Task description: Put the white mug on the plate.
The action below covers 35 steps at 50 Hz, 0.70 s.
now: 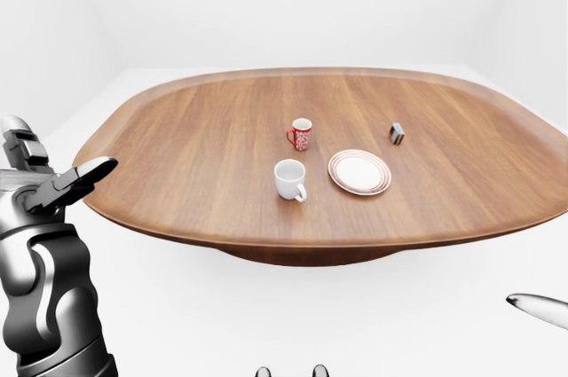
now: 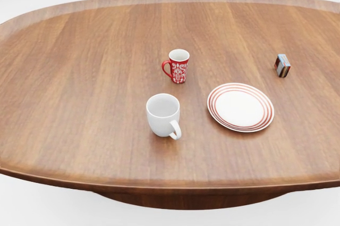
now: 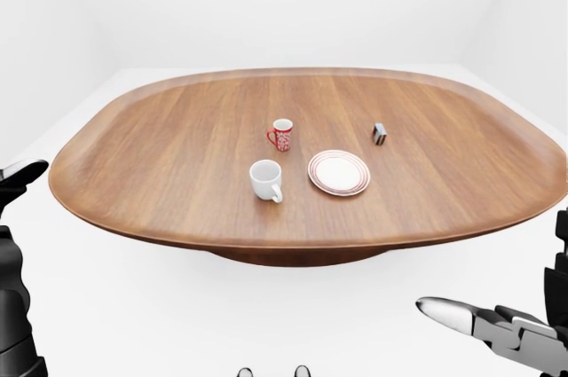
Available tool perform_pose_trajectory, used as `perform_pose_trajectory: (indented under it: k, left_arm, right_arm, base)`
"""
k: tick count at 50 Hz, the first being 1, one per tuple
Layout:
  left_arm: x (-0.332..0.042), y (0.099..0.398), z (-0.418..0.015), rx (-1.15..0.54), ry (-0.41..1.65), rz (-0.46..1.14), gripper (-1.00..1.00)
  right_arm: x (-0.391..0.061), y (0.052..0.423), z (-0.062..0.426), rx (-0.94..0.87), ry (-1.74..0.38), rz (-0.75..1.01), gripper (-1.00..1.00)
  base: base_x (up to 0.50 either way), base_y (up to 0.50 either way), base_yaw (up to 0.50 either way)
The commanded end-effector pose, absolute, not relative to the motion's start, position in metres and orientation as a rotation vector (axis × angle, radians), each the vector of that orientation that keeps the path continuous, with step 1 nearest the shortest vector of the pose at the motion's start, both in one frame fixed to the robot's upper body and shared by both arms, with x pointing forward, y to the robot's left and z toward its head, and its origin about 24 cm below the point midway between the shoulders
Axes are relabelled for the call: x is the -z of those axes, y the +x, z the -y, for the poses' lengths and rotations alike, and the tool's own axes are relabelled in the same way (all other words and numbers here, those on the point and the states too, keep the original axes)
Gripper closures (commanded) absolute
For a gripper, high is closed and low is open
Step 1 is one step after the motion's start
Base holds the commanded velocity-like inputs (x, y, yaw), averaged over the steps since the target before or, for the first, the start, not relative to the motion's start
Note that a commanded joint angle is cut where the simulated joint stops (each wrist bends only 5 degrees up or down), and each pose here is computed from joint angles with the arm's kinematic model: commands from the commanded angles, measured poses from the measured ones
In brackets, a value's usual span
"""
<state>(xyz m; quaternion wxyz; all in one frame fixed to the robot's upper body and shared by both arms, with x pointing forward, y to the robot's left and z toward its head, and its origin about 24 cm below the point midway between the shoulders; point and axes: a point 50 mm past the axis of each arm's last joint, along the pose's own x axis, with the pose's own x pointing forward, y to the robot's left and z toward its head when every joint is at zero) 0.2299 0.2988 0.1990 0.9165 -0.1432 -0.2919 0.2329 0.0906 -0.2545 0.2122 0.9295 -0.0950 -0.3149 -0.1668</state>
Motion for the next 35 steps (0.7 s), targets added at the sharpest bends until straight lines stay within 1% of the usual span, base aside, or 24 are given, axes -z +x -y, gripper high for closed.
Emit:
perform_pose_trajectory:
  k: [1, 16, 18, 30, 35]
  left_arm:
    - [-0.1975, 0.2309, -0.2986, -0.478, -0.294, 0.594, -1.00]
    - [-0.1987, 0.2304, -0.2980, -0.479, -0.295, 0.599, -1.00]
    - [-0.1991, 0.2302, -0.2979, -0.478, -0.295, 0.601, -1.00]
    - [-0.1981, 0.2312, -0.2984, -0.479, -0.295, 0.596, -1.00]
    - [-0.1949, 0.2326, -0.2963, -0.474, -0.292, 0.582, -1.00]
  right_arm:
    - [-0.2158, 0.0918, 0.2557, 0.334, -0.165, 0.632, -1.00]
    - [-0.2088, 0.0921, 0.2522, 0.338, -0.193, 0.630, -1.00]
    - [-0.2149, 0.0920, 0.2545, 0.335, -0.188, 0.653, -1.00]
    - [-0.2146, 0.0939, 0.2535, 0.331, -0.175, 0.641, -1.00]
    - [-0.2078, 0.0947, 0.2497, 0.332, -0.210, 0.636, -1.00]
  base:
    - [0.30, -0.03, 0.00]
    - [0.30, -0.03, 0.00]
    - [0.31, -0.03, 0.00]
    - [0.31, -0.01, 0.00]
    - [0.32, 0.00, 0.00]
